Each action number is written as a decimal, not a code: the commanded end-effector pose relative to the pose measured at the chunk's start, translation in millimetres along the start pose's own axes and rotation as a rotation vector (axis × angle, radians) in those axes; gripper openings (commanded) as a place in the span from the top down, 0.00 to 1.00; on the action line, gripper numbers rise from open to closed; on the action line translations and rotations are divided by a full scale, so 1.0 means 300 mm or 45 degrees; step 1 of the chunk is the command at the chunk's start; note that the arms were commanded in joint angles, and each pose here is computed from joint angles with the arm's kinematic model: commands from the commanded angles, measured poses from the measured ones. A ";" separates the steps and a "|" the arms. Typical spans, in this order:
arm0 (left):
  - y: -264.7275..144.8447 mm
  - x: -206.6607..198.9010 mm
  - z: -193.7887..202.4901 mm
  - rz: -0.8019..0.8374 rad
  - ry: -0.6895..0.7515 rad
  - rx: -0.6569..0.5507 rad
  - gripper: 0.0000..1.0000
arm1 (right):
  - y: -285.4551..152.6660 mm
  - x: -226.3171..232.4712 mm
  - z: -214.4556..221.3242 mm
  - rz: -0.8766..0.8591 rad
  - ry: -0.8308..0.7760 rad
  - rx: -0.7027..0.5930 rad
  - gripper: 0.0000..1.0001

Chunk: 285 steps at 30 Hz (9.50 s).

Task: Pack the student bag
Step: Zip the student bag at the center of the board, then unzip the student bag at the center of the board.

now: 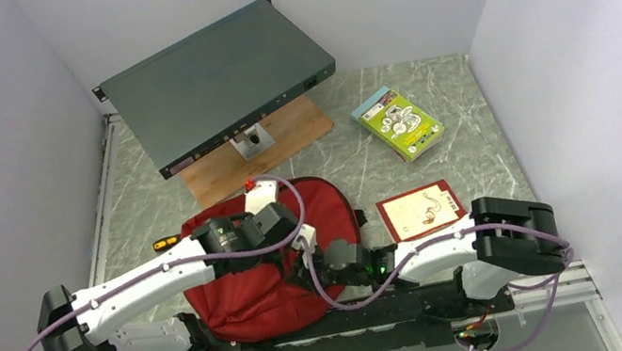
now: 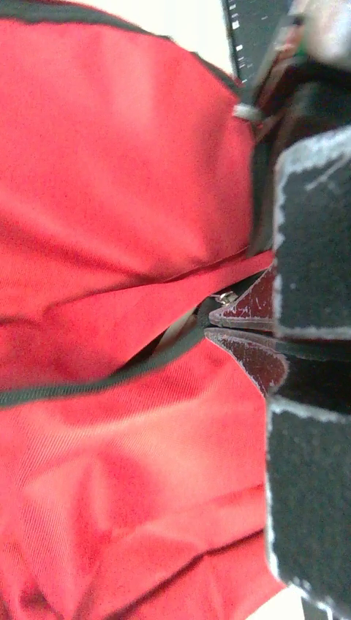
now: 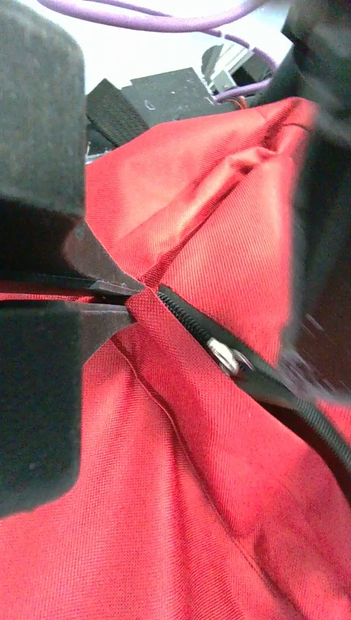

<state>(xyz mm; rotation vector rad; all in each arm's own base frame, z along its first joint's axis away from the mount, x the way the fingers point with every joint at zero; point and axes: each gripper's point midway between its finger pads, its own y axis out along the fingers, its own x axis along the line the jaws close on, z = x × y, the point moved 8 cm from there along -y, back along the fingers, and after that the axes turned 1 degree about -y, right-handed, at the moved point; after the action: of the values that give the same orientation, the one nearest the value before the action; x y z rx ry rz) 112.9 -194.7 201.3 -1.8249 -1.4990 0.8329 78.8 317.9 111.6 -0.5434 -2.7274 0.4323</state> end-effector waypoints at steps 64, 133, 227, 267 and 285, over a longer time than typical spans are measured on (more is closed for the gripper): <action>0.309 0.194 -0.013 0.055 -0.320 -0.101 0.72 | 0.045 -0.465 -0.426 0.282 0.416 -0.337 0.42; 0.326 0.232 0.117 0.219 -0.463 -0.213 1.00 | 0.349 -0.691 -0.436 0.249 -0.936 0.118 1.00; 0.389 -0.058 -0.410 0.627 -0.015 -0.332 0.92 | -0.219 -0.563 -0.468 -0.011 0.594 -0.446 1.00; 0.165 0.102 -0.501 0.404 -0.192 -0.370 0.92 | -0.400 -0.201 -0.064 -0.007 0.452 -0.214 1.00; 0.085 -0.072 -0.282 0.612 -0.252 -0.028 0.04 | -0.393 -0.196 -0.112 -0.063 0.323 -0.257 1.00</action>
<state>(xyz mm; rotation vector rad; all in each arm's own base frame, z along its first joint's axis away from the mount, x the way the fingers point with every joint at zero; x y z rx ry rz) 196.2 -205.7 242.8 -2.3164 -1.1767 1.1501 104.7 192.2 142.7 -0.6050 -2.4526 0.1676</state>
